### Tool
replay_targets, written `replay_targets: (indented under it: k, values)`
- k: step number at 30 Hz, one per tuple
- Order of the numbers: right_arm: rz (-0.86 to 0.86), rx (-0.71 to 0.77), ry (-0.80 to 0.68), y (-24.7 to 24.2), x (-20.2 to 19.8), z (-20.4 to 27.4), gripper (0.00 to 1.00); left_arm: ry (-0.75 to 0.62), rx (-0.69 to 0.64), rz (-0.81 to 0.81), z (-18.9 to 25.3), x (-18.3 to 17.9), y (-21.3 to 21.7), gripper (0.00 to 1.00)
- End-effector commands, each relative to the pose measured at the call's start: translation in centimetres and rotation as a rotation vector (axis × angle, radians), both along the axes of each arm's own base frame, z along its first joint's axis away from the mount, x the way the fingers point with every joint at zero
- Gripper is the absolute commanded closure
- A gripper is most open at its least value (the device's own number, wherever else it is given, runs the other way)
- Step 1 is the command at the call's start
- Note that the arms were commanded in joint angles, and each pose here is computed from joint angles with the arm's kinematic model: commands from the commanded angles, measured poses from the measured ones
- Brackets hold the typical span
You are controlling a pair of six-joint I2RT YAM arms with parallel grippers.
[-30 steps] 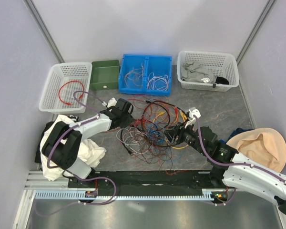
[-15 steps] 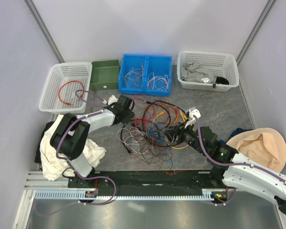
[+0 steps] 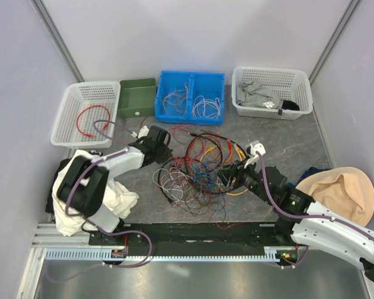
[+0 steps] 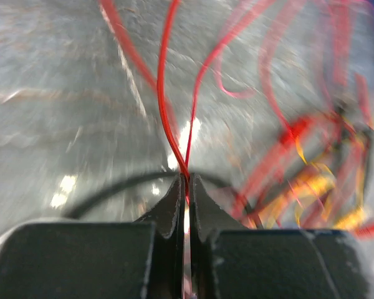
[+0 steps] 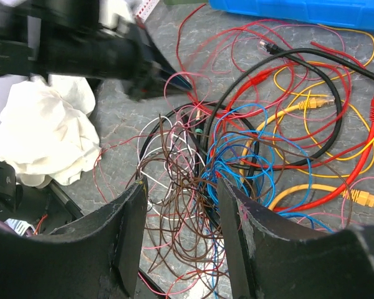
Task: Untangle the cables
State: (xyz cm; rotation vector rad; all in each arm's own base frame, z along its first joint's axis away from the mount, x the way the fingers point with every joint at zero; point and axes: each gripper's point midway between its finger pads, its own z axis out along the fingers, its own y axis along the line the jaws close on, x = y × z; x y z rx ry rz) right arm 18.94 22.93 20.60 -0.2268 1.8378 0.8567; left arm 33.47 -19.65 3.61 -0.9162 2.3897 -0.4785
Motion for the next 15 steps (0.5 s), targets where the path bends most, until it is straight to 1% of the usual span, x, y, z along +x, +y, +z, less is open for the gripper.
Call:
replay_targets:
  k: [1, 3, 4, 6, 7, 8, 9, 10, 11, 12, 13, 15]
  values:
    - [-0.017, 0.01, -0.035, -0.6, 0.1, 1.3, 0.44, -0.274, -0.018, -0.072, 11.3, 0.0, 1.0, 0.98]
    - [-0.019, 0.023, -0.054, -0.8, 0.0, 2.2, 0.44, -0.372, 0.008, -0.08, 15.0, -0.2, 1.9, 0.98]
    - [-0.02, 0.024, -0.059, -0.8, 0.1, 2.4, 0.44, -0.463, -0.017, -0.072, 19.0, -0.5, 2.4, 0.98]
    - [-0.018, 0.036, -0.074, -0.8, 0.1, 3.3, 0.44, -0.527, 0.006, -0.079, 21.9, -1.0, 3.2, 0.98]
    - [-0.017, 0.038, -0.076, -0.7, 0.1, 3.6, 0.44, -0.577, -0.005, -0.075, 24.5, -1.0, 3.4, 0.98]
    - [-0.012, 0.039, -0.077, -0.6, 0.1, 3.8, 0.44, -0.61, 0.001, -0.087, 26.0, -1.5, 3.7, 0.98]
    - [-0.006, 0.052, -0.088, -0.4, 0.1, 4.5, 0.44, -0.634, -0.008, -0.102, 27.2, -1.6, 3.5, 0.98]
    - [0.011, 0.057, -0.093, -0.2, -0.1, 4.9, 0.44, -0.678, -0.027, -0.114, 29.5, -1.7, 3.3, 0.98]
    - [0.028, 0.058, -0.096, 0.2, -0.1, 5.1, 0.44, -0.702, -0.028, -0.137, 30.7, -1.8, 3.1, 0.98]
    - [0.04, 0.083, -0.116, 0.5, -0.1, 6.5, 0.44, -0.71, -0.04, -0.175, 31.4, -1.8, 2.4, 0.98]
    - [0.063, 0.089, -0.125, 0.9, -0.3, 7.0, 0.43, -0.757, -0.062, -0.188, 34.0, -1.7, 2.0, 0.98]
    - [0.084, 0.103, -0.147, 1.5, -0.3, 8.5, 0.41, -0.781, -0.077, -0.252, 35.7, -1.4, 0.7, 0.98]
